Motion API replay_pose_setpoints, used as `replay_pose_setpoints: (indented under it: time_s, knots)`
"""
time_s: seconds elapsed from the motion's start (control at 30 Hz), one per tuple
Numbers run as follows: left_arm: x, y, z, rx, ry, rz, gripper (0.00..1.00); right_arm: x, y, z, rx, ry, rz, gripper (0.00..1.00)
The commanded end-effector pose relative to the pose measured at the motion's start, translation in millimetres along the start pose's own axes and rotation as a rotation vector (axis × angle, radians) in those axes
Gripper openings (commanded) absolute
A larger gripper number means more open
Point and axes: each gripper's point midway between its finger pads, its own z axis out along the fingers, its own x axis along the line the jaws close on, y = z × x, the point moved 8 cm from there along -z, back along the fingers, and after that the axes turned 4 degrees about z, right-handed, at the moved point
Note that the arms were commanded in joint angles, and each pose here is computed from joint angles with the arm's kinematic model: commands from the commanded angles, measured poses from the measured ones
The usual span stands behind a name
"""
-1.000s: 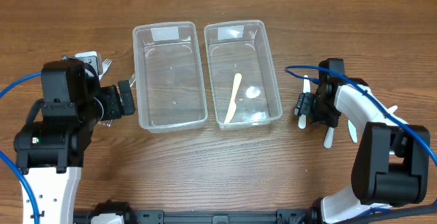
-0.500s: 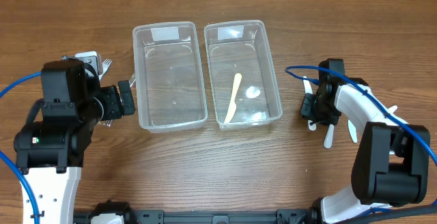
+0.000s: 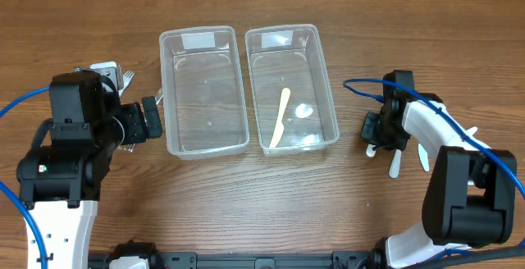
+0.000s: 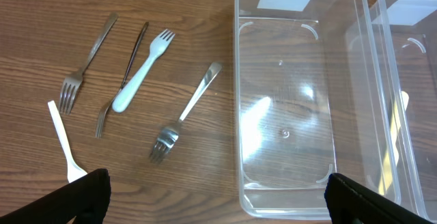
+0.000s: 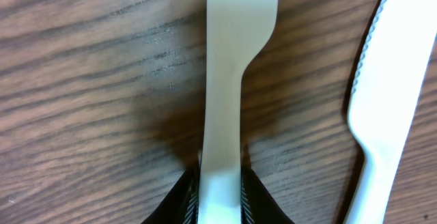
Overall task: Pack container
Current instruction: 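Grasp the white knife, carry it into the right container, release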
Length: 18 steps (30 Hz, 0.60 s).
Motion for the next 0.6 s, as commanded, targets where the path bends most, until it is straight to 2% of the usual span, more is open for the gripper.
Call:
replay_pose_setpoints:
  time_s: [0.0,0.17,0.23,0.3,0.43,0.57]
  knots:
    - [-2,6,-5,-0.024,-0.014,-0.009,1.00,12,18,-23,-0.025,0.047,0.021,0.04]
    - [-3,6,-5,-0.025,-0.014,-0.009,1.00,44,47,-141,-0.271,0.126,-0.069,0.04]
    - [-2,6,-5,-0.025,-0.014,-0.009,1.00,76,43,-201,-0.396,0.197,-0.172,0.04]
    - [-3,6,-5,-0.025,-0.014,-0.010,1.00,109,28,-229,-0.451,0.255,-0.266,0.04]
    - [-2,6,-5,-0.024,-0.014,-0.009,1.00,176,-14,-211,-0.394,0.286,-0.470,0.04]
    - [-3,6,-5,-0.025,-0.014,-0.009,1.00,226,-41,-142,-0.228,0.200,-0.610,0.04]
